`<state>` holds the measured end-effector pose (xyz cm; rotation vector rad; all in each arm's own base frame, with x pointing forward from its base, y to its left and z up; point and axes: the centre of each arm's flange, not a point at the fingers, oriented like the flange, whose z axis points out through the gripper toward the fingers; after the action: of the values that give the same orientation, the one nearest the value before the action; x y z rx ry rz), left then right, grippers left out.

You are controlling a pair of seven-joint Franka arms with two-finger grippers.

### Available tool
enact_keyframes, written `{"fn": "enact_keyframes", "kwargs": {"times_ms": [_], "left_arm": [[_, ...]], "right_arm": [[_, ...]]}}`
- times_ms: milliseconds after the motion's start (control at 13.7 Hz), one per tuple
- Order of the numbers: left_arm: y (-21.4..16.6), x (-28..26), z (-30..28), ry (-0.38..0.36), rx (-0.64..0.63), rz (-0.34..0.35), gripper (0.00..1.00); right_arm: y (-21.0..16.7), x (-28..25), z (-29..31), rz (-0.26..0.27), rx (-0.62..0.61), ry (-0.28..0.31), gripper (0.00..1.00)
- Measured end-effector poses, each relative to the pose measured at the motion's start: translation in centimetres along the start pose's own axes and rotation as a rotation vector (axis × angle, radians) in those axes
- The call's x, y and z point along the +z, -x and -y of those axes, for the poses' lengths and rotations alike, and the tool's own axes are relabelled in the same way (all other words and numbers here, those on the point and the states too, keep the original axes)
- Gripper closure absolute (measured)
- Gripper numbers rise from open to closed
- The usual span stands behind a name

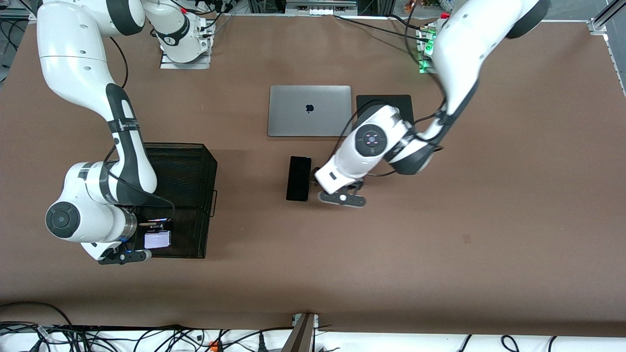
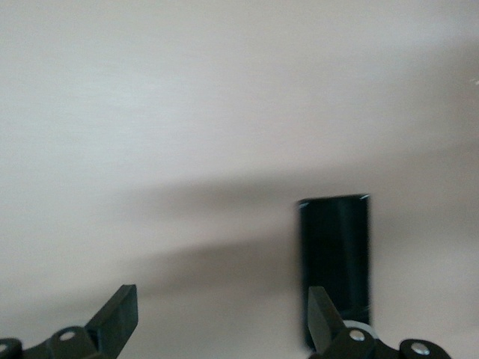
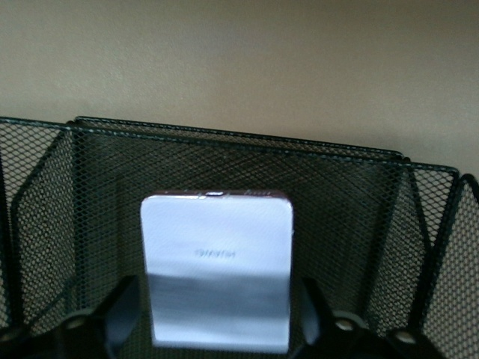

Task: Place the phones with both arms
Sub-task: 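Release the white phone into the basket while the left arm returns to rest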

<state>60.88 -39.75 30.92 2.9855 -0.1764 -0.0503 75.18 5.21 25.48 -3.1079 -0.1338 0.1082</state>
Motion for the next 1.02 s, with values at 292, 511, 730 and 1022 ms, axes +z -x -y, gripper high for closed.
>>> {"fn": "enact_keyframes", "kwargs": {"times_ms": [292,511,730,1022], "left_arm": [[-0.7,-10.0,9.6,-0.132,0.042,0.079,0.0],[0.1,-17.1,17.1,-0.187,0.074,0.119,0.0],[0.6,-23.0,24.0,-0.212,0.137,0.114,0.0],[3.0,-29.4,31.4,-0.178,0.124,0.066,0.0]], "right_arm": [[0.1,-6.1,0.2,-0.042,0.002,-0.003,0.0],[2.8,-15.8,0.8,-0.032,0.02,-0.012,0.0],[6.7,-22.9,2.7,0.017,0.087,-0.026,0.0],[8.9,-24.6,13.4,0.027,0.115,-0.002,0.0]]}}
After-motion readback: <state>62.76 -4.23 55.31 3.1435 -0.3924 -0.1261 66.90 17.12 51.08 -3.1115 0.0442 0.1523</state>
